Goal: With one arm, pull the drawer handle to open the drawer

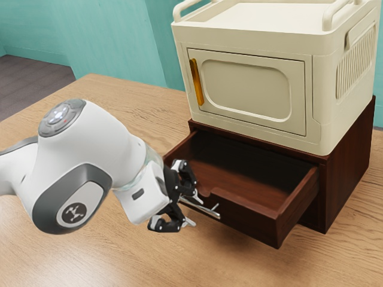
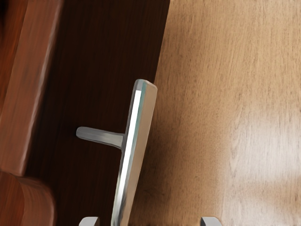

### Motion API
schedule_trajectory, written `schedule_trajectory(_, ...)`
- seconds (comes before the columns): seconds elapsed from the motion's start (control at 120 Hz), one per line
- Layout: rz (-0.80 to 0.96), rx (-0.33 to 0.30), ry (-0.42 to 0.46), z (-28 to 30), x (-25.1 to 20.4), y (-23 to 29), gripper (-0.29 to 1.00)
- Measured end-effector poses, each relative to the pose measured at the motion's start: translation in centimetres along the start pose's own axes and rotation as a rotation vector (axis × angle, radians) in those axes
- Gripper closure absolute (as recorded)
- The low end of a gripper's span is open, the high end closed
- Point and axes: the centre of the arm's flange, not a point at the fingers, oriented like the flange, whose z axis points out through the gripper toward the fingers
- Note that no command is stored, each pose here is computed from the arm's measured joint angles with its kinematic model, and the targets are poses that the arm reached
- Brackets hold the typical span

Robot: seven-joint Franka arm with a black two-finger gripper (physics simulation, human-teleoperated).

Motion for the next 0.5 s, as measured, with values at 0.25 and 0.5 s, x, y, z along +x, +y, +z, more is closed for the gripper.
schedule_trajectory(0.25,-0.012,0.014,-0.004,-1.1,-0.7,1.5,0.48)
schedule_trajectory(0.5,-0.018,0.026,-0.019,-1.7,-0.9,2.5,0.48)
